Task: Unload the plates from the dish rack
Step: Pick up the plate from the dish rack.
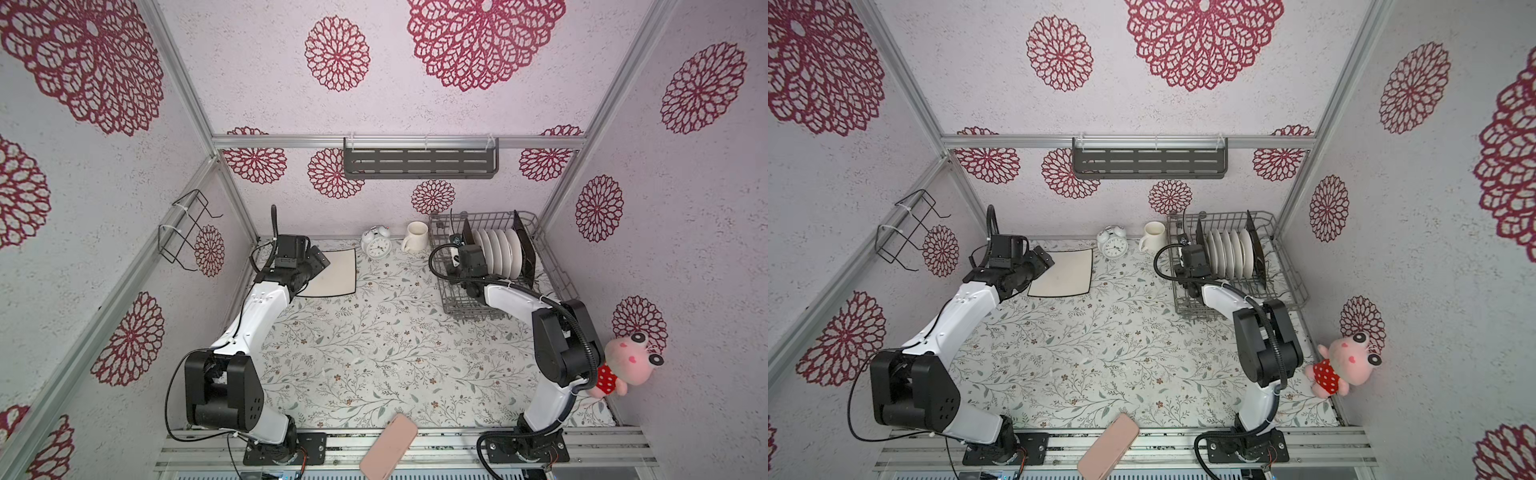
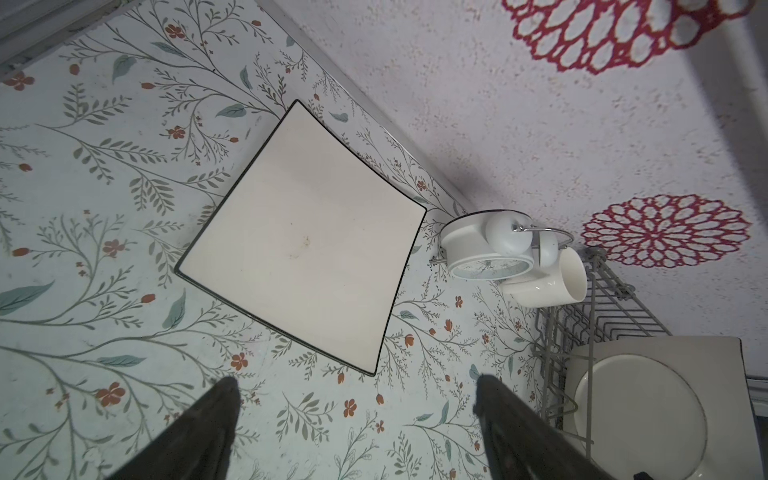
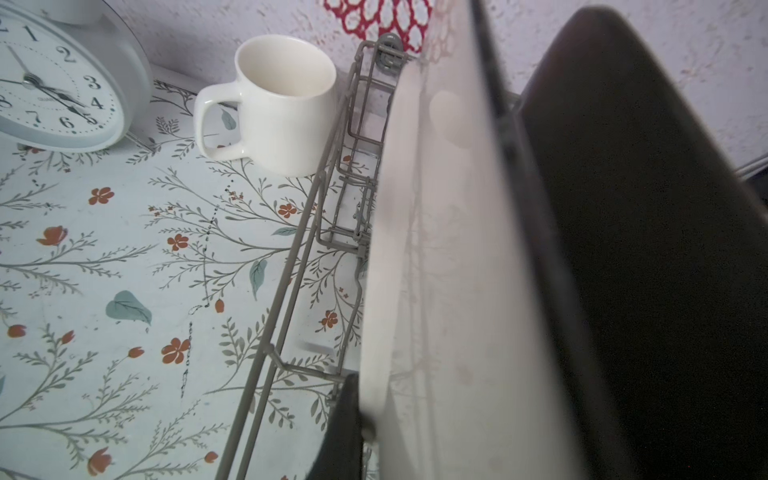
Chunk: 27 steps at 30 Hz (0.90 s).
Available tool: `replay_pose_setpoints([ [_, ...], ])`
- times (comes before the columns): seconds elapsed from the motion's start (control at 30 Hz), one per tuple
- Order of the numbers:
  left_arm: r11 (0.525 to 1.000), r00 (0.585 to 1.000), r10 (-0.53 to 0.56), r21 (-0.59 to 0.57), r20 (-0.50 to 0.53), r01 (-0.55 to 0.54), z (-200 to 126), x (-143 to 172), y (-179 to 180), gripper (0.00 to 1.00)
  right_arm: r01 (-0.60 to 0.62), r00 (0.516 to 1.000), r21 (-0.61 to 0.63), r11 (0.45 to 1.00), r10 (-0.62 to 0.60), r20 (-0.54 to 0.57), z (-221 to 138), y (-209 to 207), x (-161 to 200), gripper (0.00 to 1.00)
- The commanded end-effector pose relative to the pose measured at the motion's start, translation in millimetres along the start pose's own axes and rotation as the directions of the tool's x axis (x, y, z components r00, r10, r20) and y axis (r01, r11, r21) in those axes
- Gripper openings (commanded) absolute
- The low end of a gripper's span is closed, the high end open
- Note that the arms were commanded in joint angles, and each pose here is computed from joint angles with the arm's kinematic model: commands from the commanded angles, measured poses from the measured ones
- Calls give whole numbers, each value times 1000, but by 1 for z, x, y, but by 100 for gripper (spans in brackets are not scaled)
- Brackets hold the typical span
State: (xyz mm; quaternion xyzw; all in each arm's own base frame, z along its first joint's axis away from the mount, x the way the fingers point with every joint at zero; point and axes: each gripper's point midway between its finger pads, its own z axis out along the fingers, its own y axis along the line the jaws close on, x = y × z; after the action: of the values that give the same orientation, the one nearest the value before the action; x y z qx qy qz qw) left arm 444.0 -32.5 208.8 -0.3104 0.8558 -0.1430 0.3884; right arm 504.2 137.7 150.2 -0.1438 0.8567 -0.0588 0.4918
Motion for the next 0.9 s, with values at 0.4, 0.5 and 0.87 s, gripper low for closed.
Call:
replay_pose_setpoints([
  [0.4,980,996,78,185,-32,-71,-18,-2,-35,93,186,826,-80,979,-112,552,-119,10,-110,0],
  [0.5,974,996,84,215,-38,-74,-23,-3,-41,93,222,788,-64,973,-140,600,-143,15,-125,0],
  [0.87,851,999,43,525,-24,-24,-69,-15,-94,94,543,532,42,839,-382,756,-211,85,-147,0],
])
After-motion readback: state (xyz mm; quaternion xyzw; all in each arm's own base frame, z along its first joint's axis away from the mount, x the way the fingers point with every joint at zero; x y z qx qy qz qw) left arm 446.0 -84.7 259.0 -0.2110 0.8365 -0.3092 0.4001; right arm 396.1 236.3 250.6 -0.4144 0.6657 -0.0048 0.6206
